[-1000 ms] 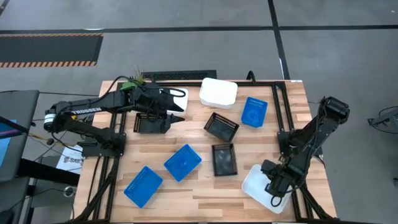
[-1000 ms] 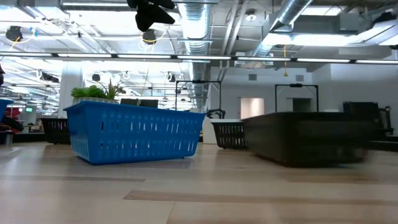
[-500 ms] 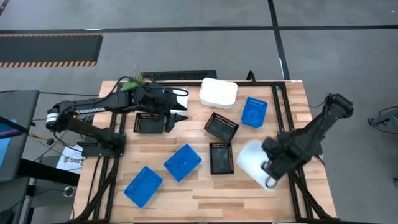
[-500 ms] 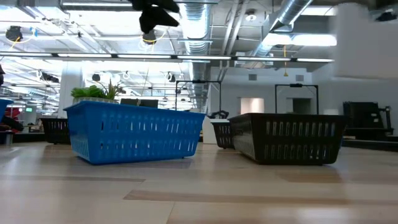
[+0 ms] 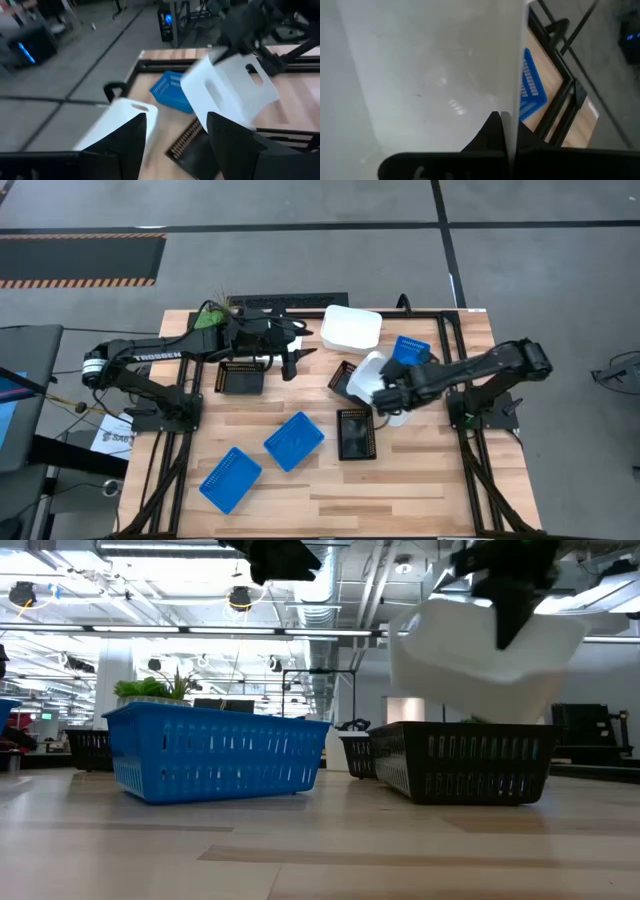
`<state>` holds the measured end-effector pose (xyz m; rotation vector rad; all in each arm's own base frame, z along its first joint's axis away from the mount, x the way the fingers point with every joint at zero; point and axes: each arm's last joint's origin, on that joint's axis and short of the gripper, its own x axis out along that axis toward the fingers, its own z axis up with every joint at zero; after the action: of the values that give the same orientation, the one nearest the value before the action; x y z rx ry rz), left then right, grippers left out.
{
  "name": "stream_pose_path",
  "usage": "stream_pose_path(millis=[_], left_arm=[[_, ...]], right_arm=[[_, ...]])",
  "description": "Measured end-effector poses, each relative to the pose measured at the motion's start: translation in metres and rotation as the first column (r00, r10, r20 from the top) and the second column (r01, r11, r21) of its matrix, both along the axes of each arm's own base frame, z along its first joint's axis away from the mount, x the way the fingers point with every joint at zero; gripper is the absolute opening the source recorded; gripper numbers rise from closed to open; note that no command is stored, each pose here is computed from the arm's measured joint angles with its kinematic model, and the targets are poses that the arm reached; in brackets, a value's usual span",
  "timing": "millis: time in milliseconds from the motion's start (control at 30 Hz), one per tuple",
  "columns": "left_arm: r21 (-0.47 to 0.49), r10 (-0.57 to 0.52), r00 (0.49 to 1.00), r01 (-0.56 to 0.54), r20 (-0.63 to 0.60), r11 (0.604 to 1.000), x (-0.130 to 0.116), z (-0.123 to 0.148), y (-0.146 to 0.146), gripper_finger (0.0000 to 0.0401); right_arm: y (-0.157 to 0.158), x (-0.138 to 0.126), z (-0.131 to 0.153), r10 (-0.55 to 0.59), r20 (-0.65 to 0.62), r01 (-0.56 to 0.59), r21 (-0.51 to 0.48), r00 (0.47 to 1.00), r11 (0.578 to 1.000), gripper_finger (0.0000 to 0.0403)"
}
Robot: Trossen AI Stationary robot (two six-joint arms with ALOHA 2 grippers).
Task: Stack baskets by color
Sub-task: Stack the bottom right white bin on top of the top left white bin
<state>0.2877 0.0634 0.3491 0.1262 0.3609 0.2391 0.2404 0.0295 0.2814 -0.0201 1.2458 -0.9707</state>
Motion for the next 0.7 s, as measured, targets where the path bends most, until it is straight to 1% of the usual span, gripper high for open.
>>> stream_pose_path(millis=[133, 267, 333, 433, 533, 633, 700], left_arm=[[0.015, -0.047, 0.999, 0.047, 0.000, 0.999, -0.001, 0.000, 0.004, 0.0197], [0.031, -0.068, 0.998, 0.068, 0.004, 0.997, 0.000, 0.001, 0.004, 0.0197], [0.021, -0.066, 0.997, 0.065, 0.046, 0.998, 0.001, 0.005, 0.004, 0.0197], [0.001, -0.052, 0.996, 0.052, 0.074, 0.999, 0.002, 0.007, 0.003, 0.0197], [0.031, -0.009, 0.998, 0.008, 0.057, 0.999, 0.004, 0.004, 0.003, 0.0197], [0.051, 0.044, 0.999, -0.044, 0.013, 0.998, 0.007, -0.003, 0.005, 0.0197], [0.056, 0.054, 0.999, -0.054, 0.001, 0.997, 0.013, -0.008, 0.006, 0.0197]], right_arm=[[-0.011, 0.022, 0.006, 0.057, -0.063, -0.059, -0.026, 0.996, 0.998, 0.0001], [-0.019, 0.042, 0.019, 0.089, -0.056, -0.094, -0.089, 0.994, 0.992, 0.0001], [-0.023, 0.050, 0.027, 0.094, -0.043, -0.098, -0.119, 0.995, 0.988, 0.0001], [-0.031, 0.060, 0.035, 0.077, -0.008, -0.077, -0.153, 0.997, 0.985, 0.0001], [-0.041, 0.069, 0.041, 0.065, 0.023, -0.059, -0.188, 0.998, 0.980, 0.0001], [-0.053, 0.080, 0.048, 0.081, 0.068, -0.065, -0.212, 0.994, 0.975, 0.0001], [-0.060, 0.086, 0.051, 0.096, 0.105, -0.071, -0.221, 0.990, 0.973, 0.0001]])
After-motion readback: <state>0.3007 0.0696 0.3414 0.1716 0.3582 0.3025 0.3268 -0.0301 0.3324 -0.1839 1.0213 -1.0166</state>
